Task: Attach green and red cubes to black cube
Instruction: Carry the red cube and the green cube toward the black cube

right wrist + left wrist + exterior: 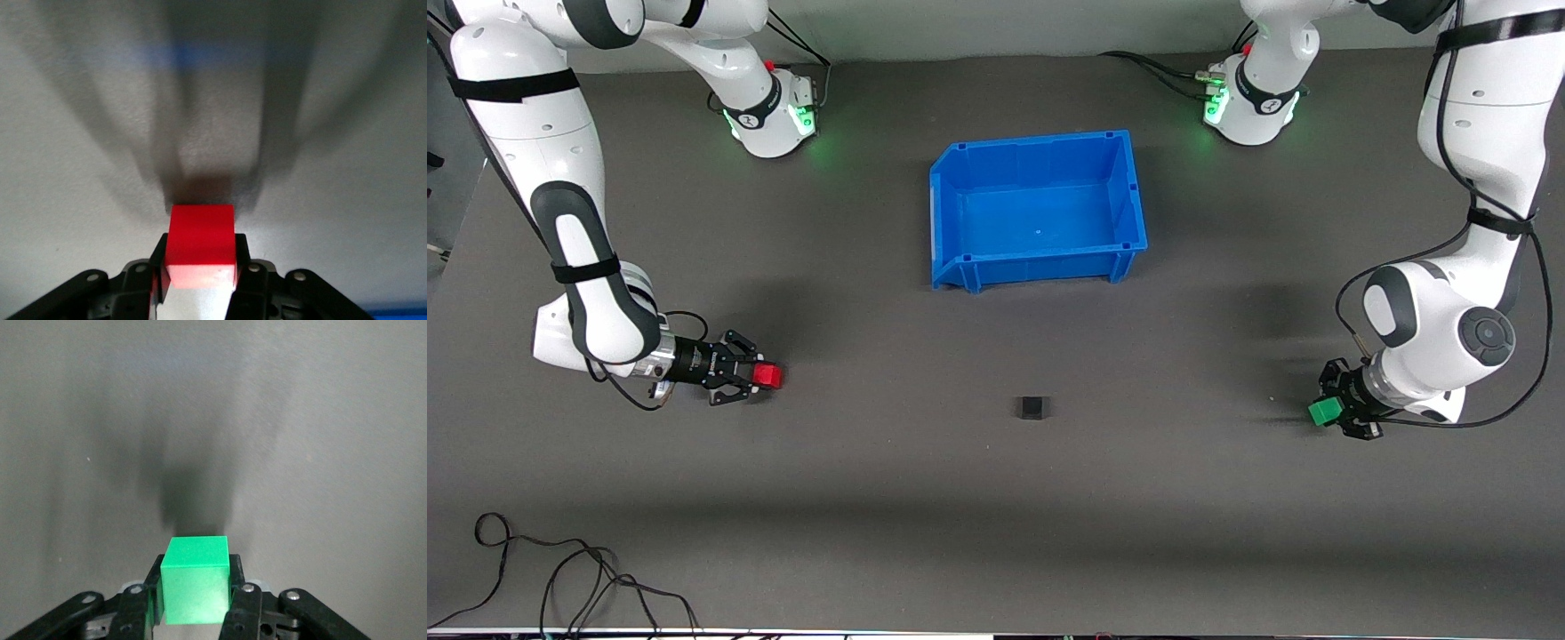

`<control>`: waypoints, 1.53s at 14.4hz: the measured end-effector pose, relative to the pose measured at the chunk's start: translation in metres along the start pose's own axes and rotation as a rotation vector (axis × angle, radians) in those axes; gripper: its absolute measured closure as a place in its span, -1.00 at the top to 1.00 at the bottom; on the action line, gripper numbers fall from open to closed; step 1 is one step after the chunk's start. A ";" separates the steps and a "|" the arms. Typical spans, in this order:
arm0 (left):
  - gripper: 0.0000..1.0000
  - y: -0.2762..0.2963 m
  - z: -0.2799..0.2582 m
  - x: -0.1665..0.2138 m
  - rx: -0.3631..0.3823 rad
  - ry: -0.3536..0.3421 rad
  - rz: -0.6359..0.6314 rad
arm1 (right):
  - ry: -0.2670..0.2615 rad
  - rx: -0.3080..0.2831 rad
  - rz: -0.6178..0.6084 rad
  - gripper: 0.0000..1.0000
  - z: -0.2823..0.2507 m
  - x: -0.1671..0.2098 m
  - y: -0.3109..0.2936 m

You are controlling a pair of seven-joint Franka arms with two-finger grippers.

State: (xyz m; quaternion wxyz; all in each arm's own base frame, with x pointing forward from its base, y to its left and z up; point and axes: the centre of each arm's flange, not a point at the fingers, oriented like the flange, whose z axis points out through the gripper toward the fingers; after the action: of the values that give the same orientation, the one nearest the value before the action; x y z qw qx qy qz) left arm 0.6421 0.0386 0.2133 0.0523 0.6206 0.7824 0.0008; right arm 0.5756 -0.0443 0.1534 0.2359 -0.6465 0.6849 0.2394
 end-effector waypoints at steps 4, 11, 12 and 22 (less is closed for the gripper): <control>-0.22 -0.006 -0.023 -0.058 0.092 0.042 0.135 | -0.010 0.031 -0.053 -0.20 -0.008 -0.029 -0.026; -0.22 -0.010 -0.041 -0.160 0.056 0.028 0.286 | -0.019 0.011 -0.039 -0.20 0.042 -0.153 -0.072; -0.22 -0.014 -0.040 -0.176 0.053 0.024 0.305 | -0.018 0.008 -0.036 -0.20 0.055 -0.169 -0.079; -0.22 -0.091 0.038 -0.357 0.083 0.010 0.323 | -0.036 0.084 0.069 -0.20 0.207 -0.267 -0.085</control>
State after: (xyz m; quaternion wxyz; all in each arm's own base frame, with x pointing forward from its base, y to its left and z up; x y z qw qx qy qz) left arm 0.6370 -0.3311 0.1982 0.0220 0.7400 0.6719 -0.0199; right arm 0.6777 0.2889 0.1600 0.2668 -0.6074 0.7119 0.2301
